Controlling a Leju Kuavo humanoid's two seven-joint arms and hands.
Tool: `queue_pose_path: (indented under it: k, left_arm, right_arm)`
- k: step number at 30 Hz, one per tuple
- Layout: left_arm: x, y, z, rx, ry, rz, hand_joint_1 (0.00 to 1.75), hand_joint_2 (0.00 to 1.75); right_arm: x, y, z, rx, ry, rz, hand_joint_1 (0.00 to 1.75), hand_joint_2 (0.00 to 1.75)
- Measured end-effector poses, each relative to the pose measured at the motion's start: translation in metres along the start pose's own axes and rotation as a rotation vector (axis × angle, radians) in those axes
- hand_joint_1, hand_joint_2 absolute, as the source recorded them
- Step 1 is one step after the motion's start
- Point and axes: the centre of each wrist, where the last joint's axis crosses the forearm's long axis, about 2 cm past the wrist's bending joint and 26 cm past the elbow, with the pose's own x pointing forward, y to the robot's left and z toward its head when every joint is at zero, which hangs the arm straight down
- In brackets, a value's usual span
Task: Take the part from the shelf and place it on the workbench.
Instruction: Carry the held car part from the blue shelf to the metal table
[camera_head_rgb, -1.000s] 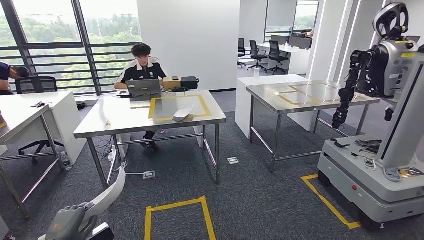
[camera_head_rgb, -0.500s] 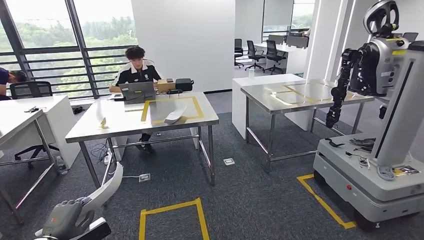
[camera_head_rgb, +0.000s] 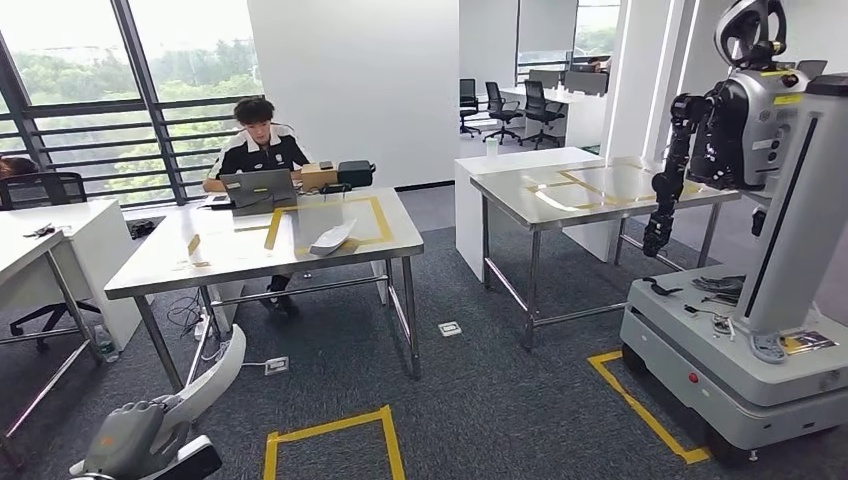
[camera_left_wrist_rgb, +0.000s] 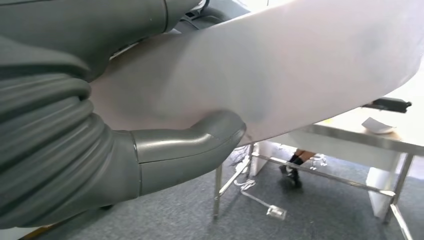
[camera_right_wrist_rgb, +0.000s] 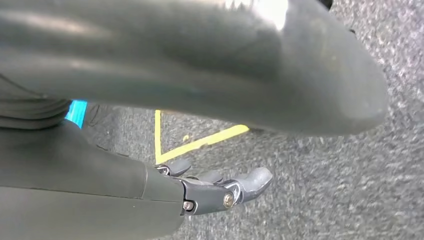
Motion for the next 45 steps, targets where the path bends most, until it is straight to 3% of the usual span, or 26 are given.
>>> queue_pose_path:
  k: [32, 45]
  left_arm:
    - [0.000, -0.007, 0.006, -0.035, 0.010, 0.014, 1.75, 1.75]
    - [0.017, 0.000, -0.014, -0.063, -0.047, -0.017, 1.75, 1.75]
  right_arm:
    - [0.001, -0.008, 0.003, -0.016, 0.001, 0.008, 0.00, 0.00]
    - [-0.003, -0.009, 0.004, -0.013, 0.000, -0.011, 0.00, 0.00]
